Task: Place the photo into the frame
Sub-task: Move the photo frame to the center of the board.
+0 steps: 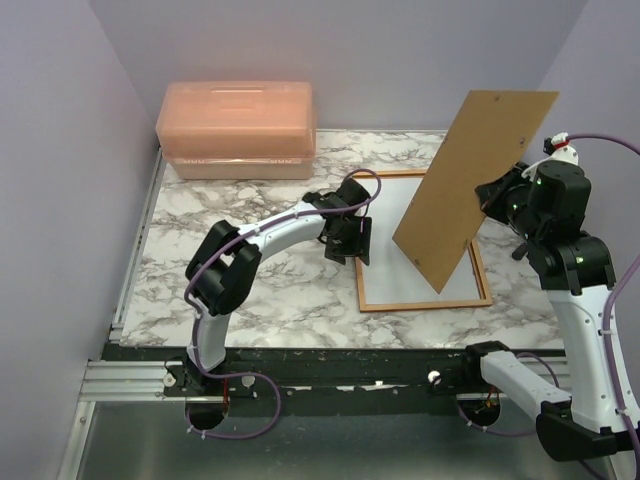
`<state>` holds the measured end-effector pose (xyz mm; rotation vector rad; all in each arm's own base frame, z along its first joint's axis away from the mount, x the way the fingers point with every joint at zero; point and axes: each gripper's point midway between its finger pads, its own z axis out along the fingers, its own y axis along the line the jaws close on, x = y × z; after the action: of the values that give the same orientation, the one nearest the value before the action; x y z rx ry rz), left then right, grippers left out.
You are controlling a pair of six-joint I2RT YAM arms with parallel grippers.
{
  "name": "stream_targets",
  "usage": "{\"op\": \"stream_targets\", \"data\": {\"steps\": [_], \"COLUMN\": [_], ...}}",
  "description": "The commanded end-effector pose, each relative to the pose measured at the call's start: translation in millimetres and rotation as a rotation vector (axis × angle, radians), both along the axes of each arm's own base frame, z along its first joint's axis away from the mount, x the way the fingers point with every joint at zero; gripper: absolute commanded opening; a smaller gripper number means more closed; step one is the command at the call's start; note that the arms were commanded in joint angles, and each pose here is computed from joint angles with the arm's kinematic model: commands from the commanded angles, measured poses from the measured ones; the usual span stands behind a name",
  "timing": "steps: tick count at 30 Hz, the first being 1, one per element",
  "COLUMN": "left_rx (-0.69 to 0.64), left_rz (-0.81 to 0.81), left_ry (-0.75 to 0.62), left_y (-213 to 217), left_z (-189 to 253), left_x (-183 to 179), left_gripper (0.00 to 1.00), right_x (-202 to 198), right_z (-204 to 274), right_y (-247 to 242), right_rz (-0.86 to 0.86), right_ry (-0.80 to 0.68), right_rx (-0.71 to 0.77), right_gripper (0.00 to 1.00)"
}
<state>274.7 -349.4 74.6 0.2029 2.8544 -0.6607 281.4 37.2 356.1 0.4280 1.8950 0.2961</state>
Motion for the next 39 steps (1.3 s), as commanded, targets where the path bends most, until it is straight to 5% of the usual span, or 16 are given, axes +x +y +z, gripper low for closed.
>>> {"op": "stream_targets", "data": {"steps": [1,8,19,39], "left_rx": [0.104,0.184,0.245,0.189], "left_rz": [0.004,-0.006,0.010,0.155], "left_ry": [-0.011,0.007,0.027,0.028], "left_y": [-4,0,21,125], "left_z": [-17,-48,-58,-43], "left_x": [4,4,3,-37], "left_gripper": [0.56,0.46,0.00,0.00], "right_x": [2,4,7,19], "right_z": [29,28,21,-10], "right_y": [-2,3,15,75], "right_rz": [-0.010,0.015,0.071,0.370], "right_ry": [-0.091,-0.080,-0.065,-0.006], "right_rx": [0.006,0.014,0.044,0.172], "right_gripper": [0.00,0.00,0.00,0.00]}}
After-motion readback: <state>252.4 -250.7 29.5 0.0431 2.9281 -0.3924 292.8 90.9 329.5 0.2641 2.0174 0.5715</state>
